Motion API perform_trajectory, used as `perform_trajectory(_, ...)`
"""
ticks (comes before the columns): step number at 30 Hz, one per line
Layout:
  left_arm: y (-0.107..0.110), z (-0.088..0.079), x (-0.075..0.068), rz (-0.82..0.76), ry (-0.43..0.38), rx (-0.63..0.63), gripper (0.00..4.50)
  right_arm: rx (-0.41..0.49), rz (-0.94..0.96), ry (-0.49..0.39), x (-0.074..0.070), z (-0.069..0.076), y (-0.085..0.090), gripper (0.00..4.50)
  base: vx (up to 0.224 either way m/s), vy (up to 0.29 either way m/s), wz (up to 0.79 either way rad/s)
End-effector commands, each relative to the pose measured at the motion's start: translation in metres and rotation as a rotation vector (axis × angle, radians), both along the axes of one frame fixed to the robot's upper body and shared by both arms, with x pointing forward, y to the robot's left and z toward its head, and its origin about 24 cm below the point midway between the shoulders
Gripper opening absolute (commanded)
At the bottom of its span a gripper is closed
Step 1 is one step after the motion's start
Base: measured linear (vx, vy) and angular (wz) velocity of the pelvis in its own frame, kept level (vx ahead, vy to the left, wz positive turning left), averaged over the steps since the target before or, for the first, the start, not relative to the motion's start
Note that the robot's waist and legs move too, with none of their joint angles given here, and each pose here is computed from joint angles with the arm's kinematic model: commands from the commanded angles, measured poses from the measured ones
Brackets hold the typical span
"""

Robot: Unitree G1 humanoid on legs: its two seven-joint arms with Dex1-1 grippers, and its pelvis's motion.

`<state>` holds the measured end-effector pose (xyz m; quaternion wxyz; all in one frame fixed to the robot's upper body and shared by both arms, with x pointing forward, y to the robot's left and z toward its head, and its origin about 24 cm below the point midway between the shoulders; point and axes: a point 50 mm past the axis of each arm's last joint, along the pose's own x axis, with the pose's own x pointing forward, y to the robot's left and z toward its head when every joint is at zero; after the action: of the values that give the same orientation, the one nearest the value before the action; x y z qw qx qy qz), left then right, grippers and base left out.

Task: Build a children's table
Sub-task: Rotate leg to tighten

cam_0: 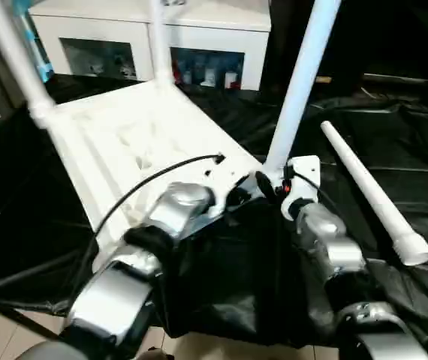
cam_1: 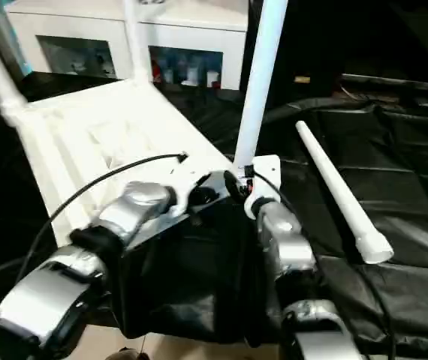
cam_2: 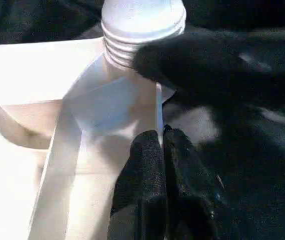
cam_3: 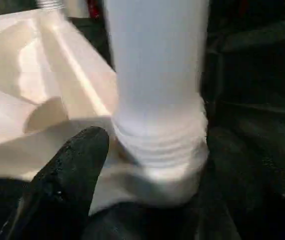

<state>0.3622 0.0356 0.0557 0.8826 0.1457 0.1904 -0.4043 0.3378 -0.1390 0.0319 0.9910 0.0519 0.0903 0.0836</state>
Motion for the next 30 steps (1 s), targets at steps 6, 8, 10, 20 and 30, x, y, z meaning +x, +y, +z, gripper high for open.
perform_trajectory(6, 0.005, 0.028, 0.018, 0.175, -0.150, -0.160, 0.45, -0.014, -0.063, -0.055, -0.009, 0.004, -0.018, 3.56, 0.000, 0.000, 0.00)
perform_trajectory(8, 0.012, 0.034, 0.023, 0.251, -0.191, -0.176, 0.72, -0.031, -0.065, -0.023, -0.011, -0.003, -0.017, 3.56, 0.000, 0.000, 0.00)
perform_trajectory(10, 0.020, 0.038, 0.028, 0.323, -0.241, -0.177, 0.84, -0.046, -0.045, 0.002, -0.013, -0.007, -0.014, 3.56, 0.000, 0.000, 0.00)
perform_trajectory(20, 0.092, 0.075, 0.041, 0.540, -0.509, -0.183, 0.90, -0.076, 0.112, 0.030, -0.012, -0.008, 0.009, 3.56, 0.000, 0.000, 0.00)
perform_trajectory(30, 0.244, 0.056, -0.003, 0.886, -0.565, 0.341, 0.90, -0.160, 0.205, 0.104, 0.002, -0.012, 0.025, 3.56, 0.000, 0.000, 0.00)
